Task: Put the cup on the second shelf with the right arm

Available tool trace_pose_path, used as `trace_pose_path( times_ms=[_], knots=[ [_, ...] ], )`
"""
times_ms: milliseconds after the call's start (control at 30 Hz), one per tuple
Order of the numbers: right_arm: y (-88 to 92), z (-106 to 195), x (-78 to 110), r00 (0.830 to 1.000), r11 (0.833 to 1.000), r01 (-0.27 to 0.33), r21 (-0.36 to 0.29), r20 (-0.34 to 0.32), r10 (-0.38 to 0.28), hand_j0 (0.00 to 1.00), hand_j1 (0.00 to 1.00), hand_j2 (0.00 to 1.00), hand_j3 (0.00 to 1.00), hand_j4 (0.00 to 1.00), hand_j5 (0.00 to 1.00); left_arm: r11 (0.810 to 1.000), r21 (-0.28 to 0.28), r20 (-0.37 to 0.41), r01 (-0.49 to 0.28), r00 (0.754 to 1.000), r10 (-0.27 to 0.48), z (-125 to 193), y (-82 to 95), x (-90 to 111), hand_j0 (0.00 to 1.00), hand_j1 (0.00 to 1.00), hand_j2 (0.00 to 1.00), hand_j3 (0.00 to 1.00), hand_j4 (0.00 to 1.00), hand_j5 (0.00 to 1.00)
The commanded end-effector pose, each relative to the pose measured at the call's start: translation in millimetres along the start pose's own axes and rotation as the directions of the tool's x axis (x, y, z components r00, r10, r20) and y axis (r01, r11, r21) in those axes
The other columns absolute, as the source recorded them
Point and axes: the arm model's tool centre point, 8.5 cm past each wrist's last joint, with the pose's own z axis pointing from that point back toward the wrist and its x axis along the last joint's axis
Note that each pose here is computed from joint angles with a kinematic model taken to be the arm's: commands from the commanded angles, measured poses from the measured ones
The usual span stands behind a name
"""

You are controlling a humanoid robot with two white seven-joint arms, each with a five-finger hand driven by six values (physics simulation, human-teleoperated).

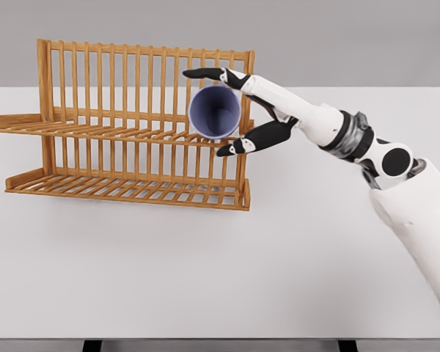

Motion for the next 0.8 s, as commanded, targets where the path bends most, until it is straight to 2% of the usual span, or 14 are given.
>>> trace_pose_path(
  times_ms=[0,67,200,300,333,400,500,633,767],
  knots=[
    [-5.2,3,8.3,1.0,1.0,-0.019,0.005,0.011,0.019,1.0,1.0,1.0,1.0,1.0,1.0,1.0,-0.001,0.0,0.001,1.0,-0.001,0,-0.2,0,1.0,1.0,1.0,1.0,1.0,1.0],
    [-6.2,4,8.3,1.0,1.0,-0.02,0.004,0.008,0.02,1.0,1.0,1.0,1.0,1.0,1.0,1.0,-0.001,0.0,0.001,1.0,-0.001,0,-0.2,0,1.0,1.0,1.0,1.0,1.0,1.0],
    [-14.9,12,20.0,0.999,0.999,-0.046,0.001,0.014,0.046,1.0,1.0,1.0,1.0,1.0,1.0,1.0,-0.001,0.0,0.001,1.0,-0.001,0,-0.2,0,1.0,1.0,1.0,1.0,1.0,1.0],
    [-18.3,35,28.2,0.998,0.997,-0.062,-0.052,0.003,0.062,1.0,1.0,1.0,1.0,1.0,1.0,1.0,-0.001,0.0,0.001,1.0,-0.001,0,-0.2,0,1.0,1.0,1.0,1.0,1.0,1.0],
    [-20.2,42,30.9,0.997,0.996,-0.073,-0.052,-0.008,0.073,1.0,1.0,1.0,1.0,1.0,1.0,1.0,-0.001,0.0,0.001,1.0,-0.001,0,-0.2,0,1.0,1.0,1.0,1.0,1.0,1.0],
    [-20.2,57,35.4,0.999,0.997,-0.052,-0.058,-0.017,0.051,1.0,1.0,1.0,1.0,1.0,1.0,1.0,-0.001,0.0,0.001,1.0,-0.001,0,-0.2,0,1.0,1.0,1.0,1.0,1.0,1.0],
    [-30.2,81,50.5,0.998,0.994,-0.058,-0.091,-0.023,0.056,1.0,1.0,1.0,1.0,1.0,1.0,1.0,-0.001,0.0,0.001,1.0,-0.001,0,-0.2,0,1.0,1.0,1.0,1.0,1.0,1.0],
    [-25.7,112,51.1,0.996,0.988,-0.054,-0.145,-0.074,0.044,1.0,1.0,1.0,1.0,1.0,1.0,1.0,-0.001,0.0,0.001,1.0,-0.001,0,-0.2,0,1.0,1.0,1.0,1.0,1.0,1.0],
    [-22.7,165,54.1,0.984,0.97,-0.073,-0.231,-0.177,0.032,1.0,1.0,1.0,1.0,1.0,1.0,1.0,-0.001,0.0,0.001,1.0,-0.001,0,-0.2,0,1.0,1.0,1.0,1.0,1.0,1.0]
  ],
)
